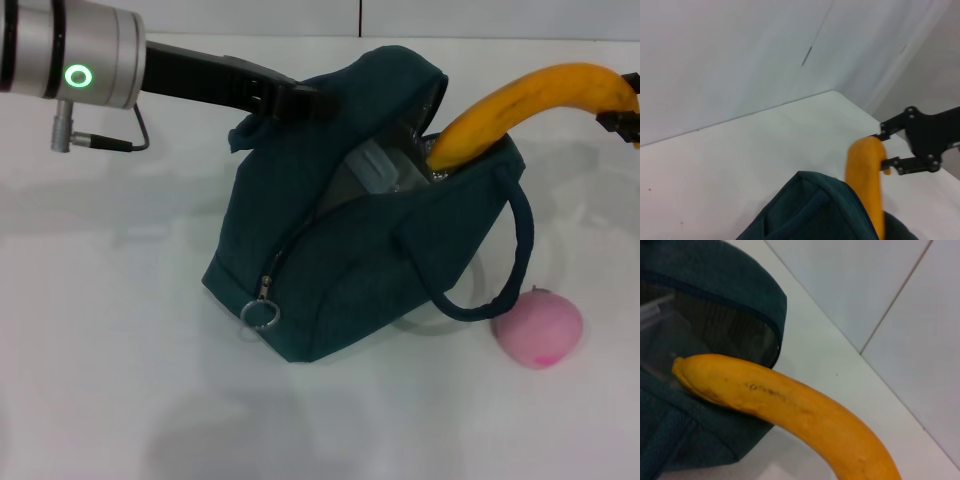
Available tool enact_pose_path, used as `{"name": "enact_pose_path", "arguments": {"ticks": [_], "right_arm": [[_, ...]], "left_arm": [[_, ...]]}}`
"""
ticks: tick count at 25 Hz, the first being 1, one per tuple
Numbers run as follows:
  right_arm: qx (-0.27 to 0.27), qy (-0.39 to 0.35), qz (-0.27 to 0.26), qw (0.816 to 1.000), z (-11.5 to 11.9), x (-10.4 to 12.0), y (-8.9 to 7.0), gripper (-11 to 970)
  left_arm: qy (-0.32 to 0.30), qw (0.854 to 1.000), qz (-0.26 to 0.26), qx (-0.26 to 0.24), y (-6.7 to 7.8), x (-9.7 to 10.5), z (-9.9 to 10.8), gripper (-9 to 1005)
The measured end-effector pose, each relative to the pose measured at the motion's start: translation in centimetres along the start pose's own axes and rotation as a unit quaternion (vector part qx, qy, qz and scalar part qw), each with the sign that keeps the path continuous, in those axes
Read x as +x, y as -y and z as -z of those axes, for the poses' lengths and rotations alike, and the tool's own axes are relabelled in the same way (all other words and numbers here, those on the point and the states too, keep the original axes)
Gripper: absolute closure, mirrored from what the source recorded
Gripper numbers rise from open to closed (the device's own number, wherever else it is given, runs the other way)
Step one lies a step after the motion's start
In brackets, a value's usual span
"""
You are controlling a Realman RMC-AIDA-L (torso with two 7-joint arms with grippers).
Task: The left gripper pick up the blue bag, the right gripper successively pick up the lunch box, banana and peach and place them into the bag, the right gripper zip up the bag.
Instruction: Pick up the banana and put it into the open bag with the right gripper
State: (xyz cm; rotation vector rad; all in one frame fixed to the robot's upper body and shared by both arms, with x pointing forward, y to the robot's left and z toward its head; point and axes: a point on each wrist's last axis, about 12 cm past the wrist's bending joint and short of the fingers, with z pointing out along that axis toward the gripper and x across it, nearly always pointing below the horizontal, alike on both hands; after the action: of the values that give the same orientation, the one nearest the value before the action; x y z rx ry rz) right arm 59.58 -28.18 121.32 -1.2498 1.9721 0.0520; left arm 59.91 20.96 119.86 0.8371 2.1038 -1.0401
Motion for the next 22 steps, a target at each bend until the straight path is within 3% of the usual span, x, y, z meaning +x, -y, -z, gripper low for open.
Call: {"name": "enact_pose_path", "arguments": {"ticks": [9, 15, 22], "right_arm": [[-0.019, -0.021, 0.013, 0.999, -2.4, -2.2, 0.4, 506], [-0.069, -0.049, 0.059, 0.995, -5.3, -4.2, -1.9, 501], [-0.059, -0.034, 0.060, 0.996, -4.7, -4.9, -1.8, 494]], "left_arm": [[-0.004, 1.000, 0.001, 0.007, 0.3, -0.2, -0.4, 934], [-0.005, 1.000, 0.002, 0.009, 0.3, -0.2, -0.5, 934], [-0.005, 1.000, 0.002, 0.008, 0.3, -0.2, -0.4, 934]]}}
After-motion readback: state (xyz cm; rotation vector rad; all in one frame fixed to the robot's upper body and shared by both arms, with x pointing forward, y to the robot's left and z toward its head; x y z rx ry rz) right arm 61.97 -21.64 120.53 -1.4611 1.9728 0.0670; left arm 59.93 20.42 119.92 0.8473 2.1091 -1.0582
